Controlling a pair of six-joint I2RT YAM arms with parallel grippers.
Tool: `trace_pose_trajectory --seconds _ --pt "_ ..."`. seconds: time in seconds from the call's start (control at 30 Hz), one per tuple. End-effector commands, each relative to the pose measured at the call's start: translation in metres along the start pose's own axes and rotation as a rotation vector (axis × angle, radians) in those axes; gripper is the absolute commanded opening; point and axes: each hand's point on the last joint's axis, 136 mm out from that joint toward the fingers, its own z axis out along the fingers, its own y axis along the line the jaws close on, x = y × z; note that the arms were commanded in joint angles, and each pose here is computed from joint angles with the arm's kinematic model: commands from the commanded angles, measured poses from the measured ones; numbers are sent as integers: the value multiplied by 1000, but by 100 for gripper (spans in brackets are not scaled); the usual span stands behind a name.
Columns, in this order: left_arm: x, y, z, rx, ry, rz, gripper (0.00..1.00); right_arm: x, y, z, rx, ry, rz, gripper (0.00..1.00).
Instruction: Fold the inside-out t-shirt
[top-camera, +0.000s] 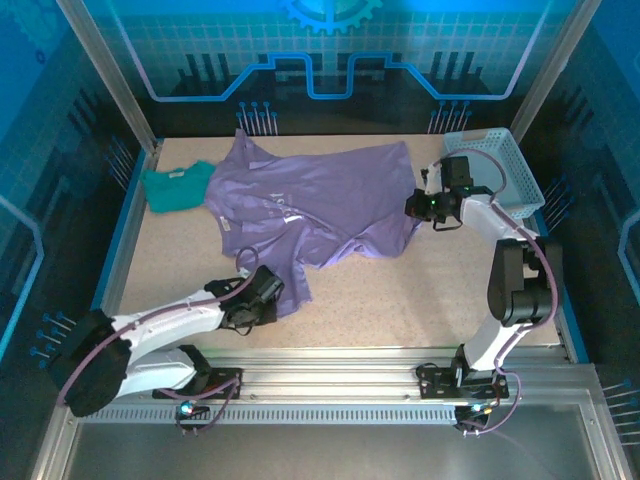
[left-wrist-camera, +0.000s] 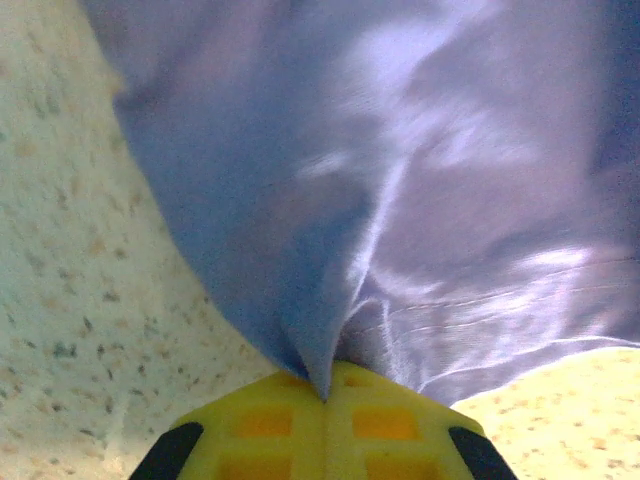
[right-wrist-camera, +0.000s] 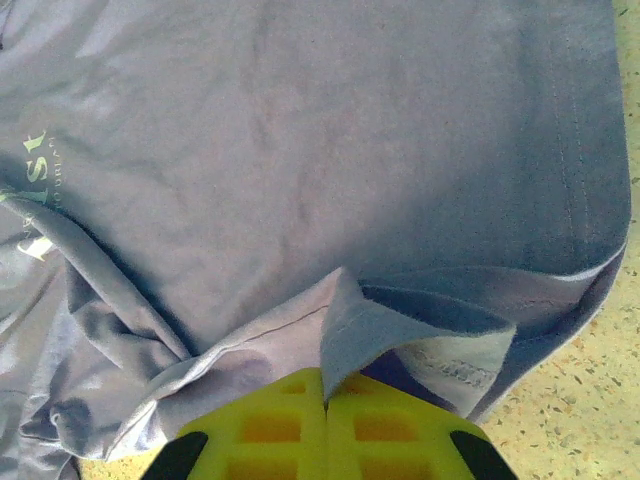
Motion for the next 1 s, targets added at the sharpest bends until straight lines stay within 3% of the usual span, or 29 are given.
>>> trace_pose_trajectory --seconds 0.0,0.1,0.23,0.4,0.53,0.7,0.8,0.97 --pt "-70 -19 -52 95 -278 -8 0 -24 24 -37 -41 -121 -73 0" --pt "-132 -16 -120 192 -514 -79 0 -43 36 -74 -27 -225 -116 0" --pt "-185 -6 -243 255 -843 -84 0 -55 42 -141 22 -386 -148 0" --pt "-205 8 -394 240 -1144 -22 0 -49 50 -253 71 -638 -154 0" --pt "-202 25 -479 201 -1282 -4 0 -28 73 -345 134 -830 -201 0" --pt "-220 28 -515 99 -1328 11 0 -13 101 -406 135 -936 -251 0" --pt "-254 16 -489 2 -1272 21 0 -30 103 -401 124 -920 -252 0" --pt "-337 36 -426 70 -1098 -141 0 -85 94 -369 135 -880 -240 0"
